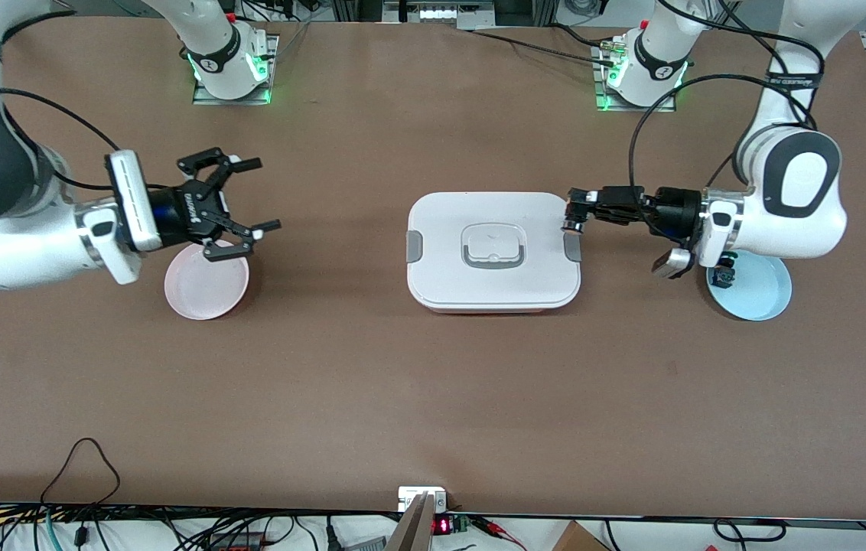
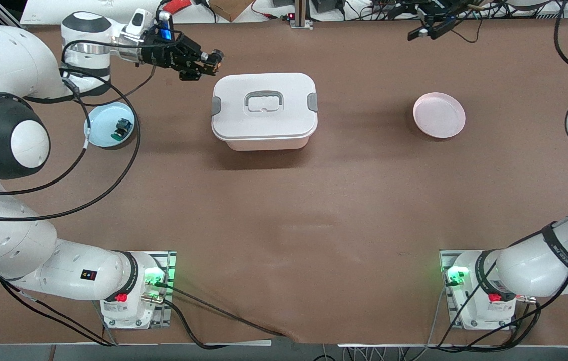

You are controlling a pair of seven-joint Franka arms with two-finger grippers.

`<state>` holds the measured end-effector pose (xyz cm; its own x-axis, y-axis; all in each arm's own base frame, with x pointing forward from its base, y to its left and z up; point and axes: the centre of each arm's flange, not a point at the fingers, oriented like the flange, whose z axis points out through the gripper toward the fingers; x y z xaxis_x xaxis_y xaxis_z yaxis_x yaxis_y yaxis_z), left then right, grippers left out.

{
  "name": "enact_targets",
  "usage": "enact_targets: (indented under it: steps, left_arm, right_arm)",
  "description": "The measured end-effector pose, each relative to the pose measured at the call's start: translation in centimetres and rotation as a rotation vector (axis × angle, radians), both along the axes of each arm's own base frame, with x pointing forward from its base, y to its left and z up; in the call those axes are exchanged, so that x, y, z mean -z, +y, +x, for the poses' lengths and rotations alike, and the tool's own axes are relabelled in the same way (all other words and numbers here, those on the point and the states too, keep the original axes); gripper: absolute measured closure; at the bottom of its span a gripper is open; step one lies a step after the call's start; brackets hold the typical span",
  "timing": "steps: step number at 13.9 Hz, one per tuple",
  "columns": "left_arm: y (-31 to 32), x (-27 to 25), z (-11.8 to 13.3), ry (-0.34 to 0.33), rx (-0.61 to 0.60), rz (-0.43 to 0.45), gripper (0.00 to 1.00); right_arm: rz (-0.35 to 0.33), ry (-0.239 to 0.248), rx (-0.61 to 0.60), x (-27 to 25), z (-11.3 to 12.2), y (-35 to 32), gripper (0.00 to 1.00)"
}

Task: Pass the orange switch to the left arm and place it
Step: 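Open the right gripper and withdraw it while the left gripper pulls back, then move the held switch with the left gripper over the blue plate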

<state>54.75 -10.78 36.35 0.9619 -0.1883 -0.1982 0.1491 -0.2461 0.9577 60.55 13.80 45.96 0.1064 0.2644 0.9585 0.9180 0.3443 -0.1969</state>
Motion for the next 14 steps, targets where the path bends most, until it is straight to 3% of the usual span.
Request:
enact_targets:
  steps: [2, 4, 6, 10, 14]
  left_arm:
    - [2.0, 0.5, -0.3, -0.035, 0.049, 0.078, 0.67]
    - [4.1, 0.6, -0.7, -0.068, 0.108, 0.146, 0.67]
    - [6.4, 0.3, -1.0, -0.122, 0.174, 0.210, 0.67]
    - [11.7, -0.9, -1.0, -0.238, 0.300, 0.364, 0.67]
    - [16.0, -2.8, -0.9, -0.362, 0.448, 0.492, 0.67]
  right_arm:
    - [-0.057, 0.001, -0.023, -0.6, -1.0, -1.8, 0.00]
    - [-0.176, 0.043, -0.035, -1.4, -2.0, -3.2, 0.00]
    - [-0.362, 0.113, -0.019, -3.4, -3.3, -4.5, 0.00]
    - [-0.752, 0.204, 0.081, -6.8, -5.7, -8.3, 0.00]
    - [-1.103, 0.335, 0.317, -9.6, -7.3, -11.7, 0.00]
